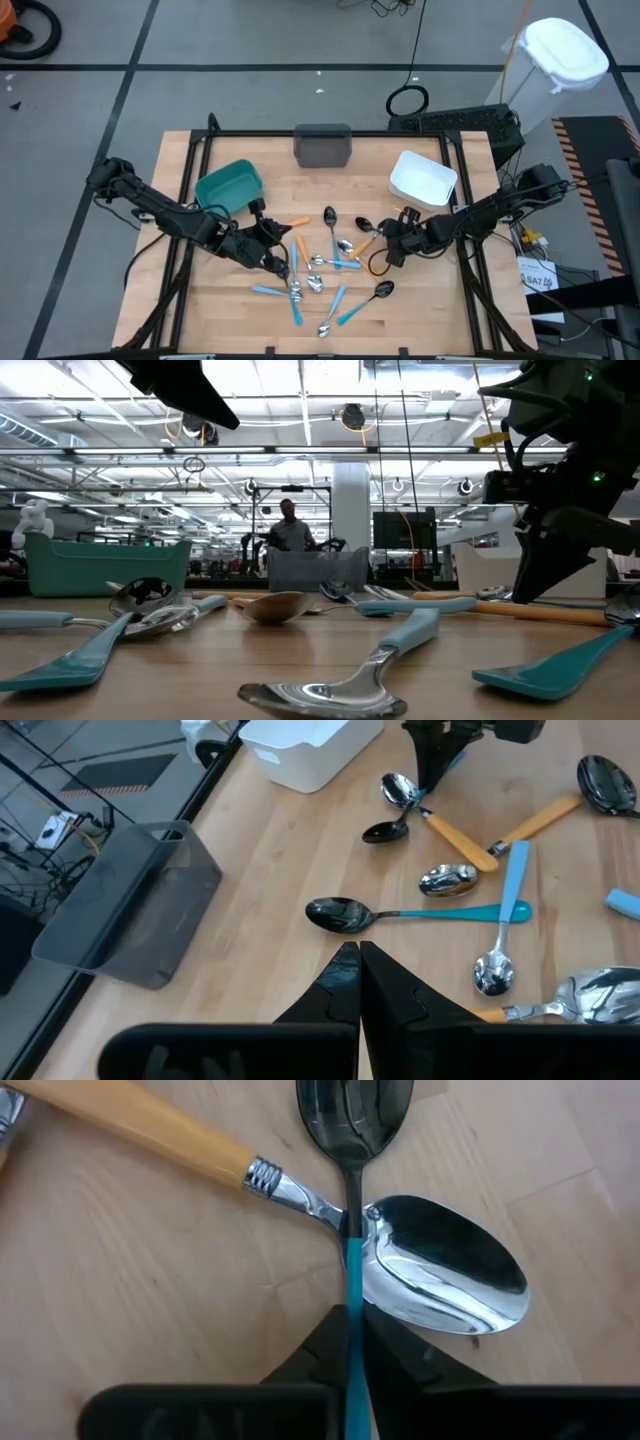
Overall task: Sort silverware by color (type)
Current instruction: Put the blue spoon into the white bin
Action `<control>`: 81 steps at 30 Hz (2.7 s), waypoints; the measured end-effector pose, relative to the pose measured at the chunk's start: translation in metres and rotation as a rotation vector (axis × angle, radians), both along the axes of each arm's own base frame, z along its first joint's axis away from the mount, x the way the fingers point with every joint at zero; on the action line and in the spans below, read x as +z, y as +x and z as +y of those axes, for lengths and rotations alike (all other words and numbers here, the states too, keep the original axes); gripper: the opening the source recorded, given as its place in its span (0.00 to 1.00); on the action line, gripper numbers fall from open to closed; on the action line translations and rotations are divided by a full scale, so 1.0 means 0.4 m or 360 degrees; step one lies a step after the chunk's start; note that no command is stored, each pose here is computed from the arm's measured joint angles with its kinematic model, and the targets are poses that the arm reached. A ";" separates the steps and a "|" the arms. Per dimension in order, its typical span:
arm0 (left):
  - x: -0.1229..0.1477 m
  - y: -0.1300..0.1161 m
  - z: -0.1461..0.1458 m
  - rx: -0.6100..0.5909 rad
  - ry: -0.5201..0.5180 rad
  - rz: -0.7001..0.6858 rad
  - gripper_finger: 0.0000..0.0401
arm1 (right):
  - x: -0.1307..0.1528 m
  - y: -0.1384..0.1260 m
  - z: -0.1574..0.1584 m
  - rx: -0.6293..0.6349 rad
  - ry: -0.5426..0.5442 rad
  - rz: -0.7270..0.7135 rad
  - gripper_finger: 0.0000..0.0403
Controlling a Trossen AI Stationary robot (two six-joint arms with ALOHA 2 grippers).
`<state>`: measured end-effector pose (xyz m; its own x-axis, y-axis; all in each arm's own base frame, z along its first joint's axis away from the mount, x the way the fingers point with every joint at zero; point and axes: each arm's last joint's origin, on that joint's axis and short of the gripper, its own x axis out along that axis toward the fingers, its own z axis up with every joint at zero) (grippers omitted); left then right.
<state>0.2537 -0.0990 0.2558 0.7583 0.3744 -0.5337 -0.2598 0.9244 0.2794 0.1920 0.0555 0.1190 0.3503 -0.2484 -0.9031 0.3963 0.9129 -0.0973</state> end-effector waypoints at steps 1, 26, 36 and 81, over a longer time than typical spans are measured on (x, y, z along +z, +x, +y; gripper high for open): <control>0.000 0.001 0.002 0.0004 0.0000 0.0000 0.00 | 0.000 0.000 0.000 -0.0004 0.0004 -0.0001 0.06; 0.009 0.012 0.008 0.0010 -0.0014 -0.0070 0.00 | 0.000 0.004 0.004 0.0109 0.0004 0.0005 0.03; 0.008 0.012 0.008 0.0003 -0.0002 -0.0060 0.00 | 0.051 0.002 0.008 0.0237 0.0075 -0.0106 0.01; 0.018 0.026 0.022 0.0032 -0.0016 -0.0137 0.00 | 0.010 0.099 -0.026 0.0059 -0.0097 -0.0413 0.33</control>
<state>0.2642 -0.0902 0.2632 0.7939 0.3851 -0.4706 -0.3011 0.9213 0.2459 0.2315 0.0453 0.1229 0.5779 -0.2823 -0.7658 0.3813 0.9229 -0.0524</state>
